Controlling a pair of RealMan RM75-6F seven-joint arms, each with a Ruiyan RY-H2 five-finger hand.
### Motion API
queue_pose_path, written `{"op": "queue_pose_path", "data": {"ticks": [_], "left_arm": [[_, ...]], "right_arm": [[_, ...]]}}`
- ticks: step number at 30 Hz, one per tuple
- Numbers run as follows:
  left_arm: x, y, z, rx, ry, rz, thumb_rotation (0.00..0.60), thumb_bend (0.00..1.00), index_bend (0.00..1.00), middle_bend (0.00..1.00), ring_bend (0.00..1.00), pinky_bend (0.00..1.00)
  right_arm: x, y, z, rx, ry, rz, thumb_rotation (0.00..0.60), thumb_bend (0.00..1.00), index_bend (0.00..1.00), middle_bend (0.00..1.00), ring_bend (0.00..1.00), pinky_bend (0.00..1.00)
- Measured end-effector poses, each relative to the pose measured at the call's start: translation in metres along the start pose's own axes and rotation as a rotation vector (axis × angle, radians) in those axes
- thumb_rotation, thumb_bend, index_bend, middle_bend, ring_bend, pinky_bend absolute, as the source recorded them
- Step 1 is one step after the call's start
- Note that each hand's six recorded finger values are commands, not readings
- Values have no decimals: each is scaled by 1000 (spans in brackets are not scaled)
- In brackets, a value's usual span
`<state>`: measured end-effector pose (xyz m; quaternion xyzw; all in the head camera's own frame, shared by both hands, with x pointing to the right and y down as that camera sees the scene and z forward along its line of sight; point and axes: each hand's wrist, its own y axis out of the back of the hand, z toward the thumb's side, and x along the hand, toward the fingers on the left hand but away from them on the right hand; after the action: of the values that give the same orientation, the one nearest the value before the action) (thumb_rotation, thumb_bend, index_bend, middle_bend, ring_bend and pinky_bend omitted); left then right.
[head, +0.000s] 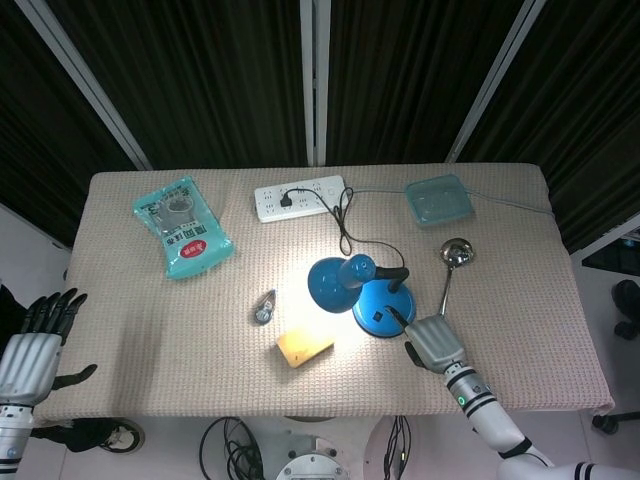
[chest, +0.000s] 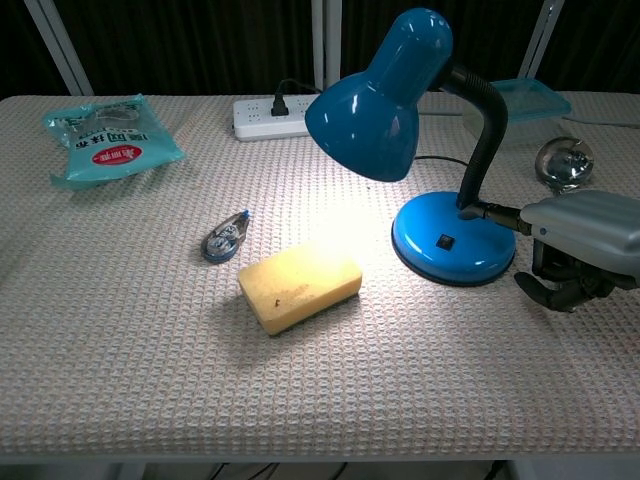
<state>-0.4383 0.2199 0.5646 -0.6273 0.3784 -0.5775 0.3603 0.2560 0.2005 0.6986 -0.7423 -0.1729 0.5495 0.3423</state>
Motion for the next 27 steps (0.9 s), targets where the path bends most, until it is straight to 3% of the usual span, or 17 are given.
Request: {"op": "queue_pose_path", "data": {"ticks": [27], "left_arm": [[1,-2,-4,-6,10,-6,600,85,1,0,0,0]], "right_arm": [[-9,-13,9,3,17,59,600,607,0,1000,936,888]]}}
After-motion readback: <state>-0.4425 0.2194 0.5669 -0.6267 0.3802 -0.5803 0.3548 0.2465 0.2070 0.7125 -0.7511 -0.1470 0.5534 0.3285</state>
